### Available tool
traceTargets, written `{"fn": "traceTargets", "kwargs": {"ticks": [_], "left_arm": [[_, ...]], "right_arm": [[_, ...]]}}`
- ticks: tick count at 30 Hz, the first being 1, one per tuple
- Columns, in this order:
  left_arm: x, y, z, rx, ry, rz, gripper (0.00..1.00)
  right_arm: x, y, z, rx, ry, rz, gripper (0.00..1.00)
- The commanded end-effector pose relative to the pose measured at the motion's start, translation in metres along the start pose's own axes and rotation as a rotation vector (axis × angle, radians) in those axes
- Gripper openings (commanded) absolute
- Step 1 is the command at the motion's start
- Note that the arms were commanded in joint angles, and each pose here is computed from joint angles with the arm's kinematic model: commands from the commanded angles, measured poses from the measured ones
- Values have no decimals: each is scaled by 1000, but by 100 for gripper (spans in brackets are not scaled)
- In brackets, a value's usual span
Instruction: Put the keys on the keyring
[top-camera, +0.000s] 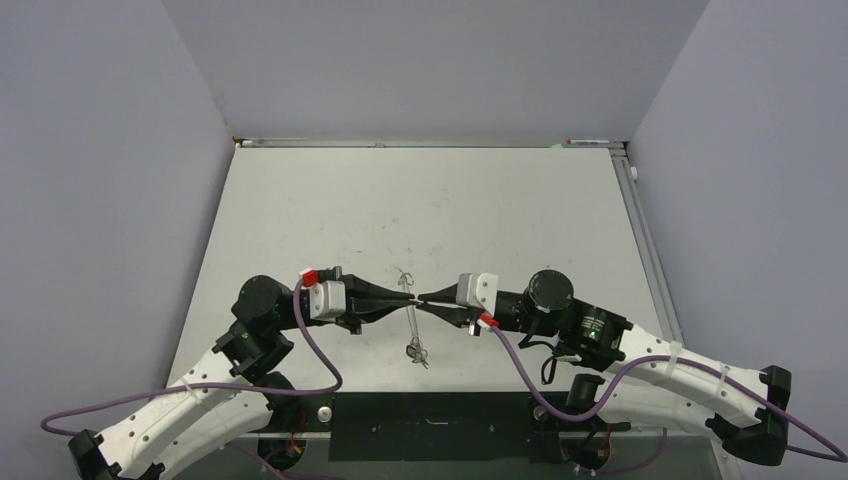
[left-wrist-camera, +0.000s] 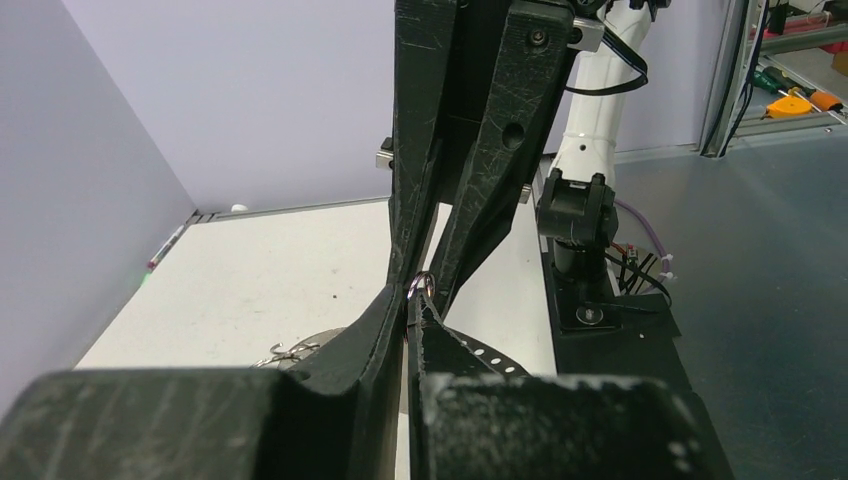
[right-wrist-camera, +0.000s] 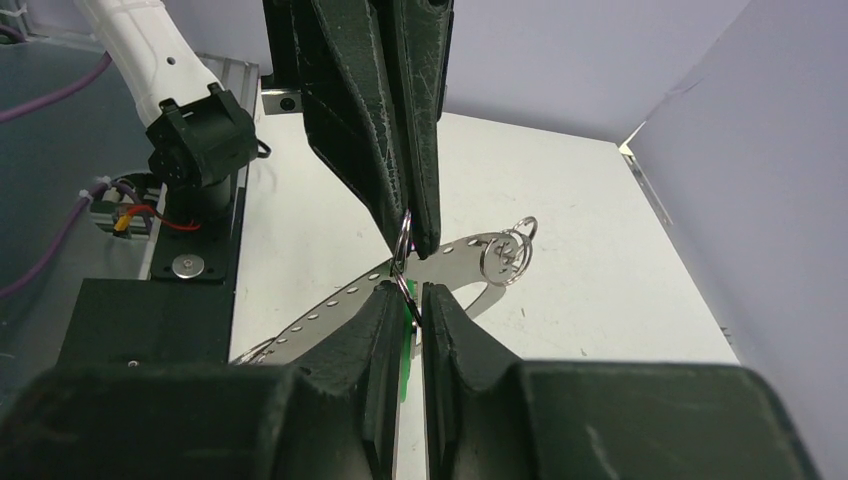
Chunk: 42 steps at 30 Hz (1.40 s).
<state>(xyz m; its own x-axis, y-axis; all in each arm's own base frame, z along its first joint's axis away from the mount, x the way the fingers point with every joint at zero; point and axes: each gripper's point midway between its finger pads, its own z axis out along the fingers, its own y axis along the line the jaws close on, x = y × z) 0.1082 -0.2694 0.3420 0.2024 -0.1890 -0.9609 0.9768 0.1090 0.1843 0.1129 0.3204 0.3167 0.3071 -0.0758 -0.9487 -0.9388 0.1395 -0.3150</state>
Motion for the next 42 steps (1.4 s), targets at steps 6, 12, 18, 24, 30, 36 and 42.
{"fn": "traceTargets", "kwargs": {"ticks": [6,12,18,24,30,36,42], "left_arm": [[-26,0,2,18,-90,34,0],[-20,-4,5,52,-70,14,0],[-19,-4,6,55,-69,5,0],[-19,-4,6,56,-73,-4,0],[-18,-3,6,52,-69,-3,0],[-3,0,3,41,12,51,21],[-7,-1,-10,37,90,195,61]], "right_arm": [[-13,0,1,0,-59,-12,27],[-24,2,-1,-23,-94,-37,28],[-24,2,0,-28,-91,-40,23],[-17,1,2,-21,-65,-45,11],[-21,-4,1,-5,-76,-67,5],[-22,-7,-2,-2,-50,-85,5],[-14,-3,1,-39,18,-66,5]]}}
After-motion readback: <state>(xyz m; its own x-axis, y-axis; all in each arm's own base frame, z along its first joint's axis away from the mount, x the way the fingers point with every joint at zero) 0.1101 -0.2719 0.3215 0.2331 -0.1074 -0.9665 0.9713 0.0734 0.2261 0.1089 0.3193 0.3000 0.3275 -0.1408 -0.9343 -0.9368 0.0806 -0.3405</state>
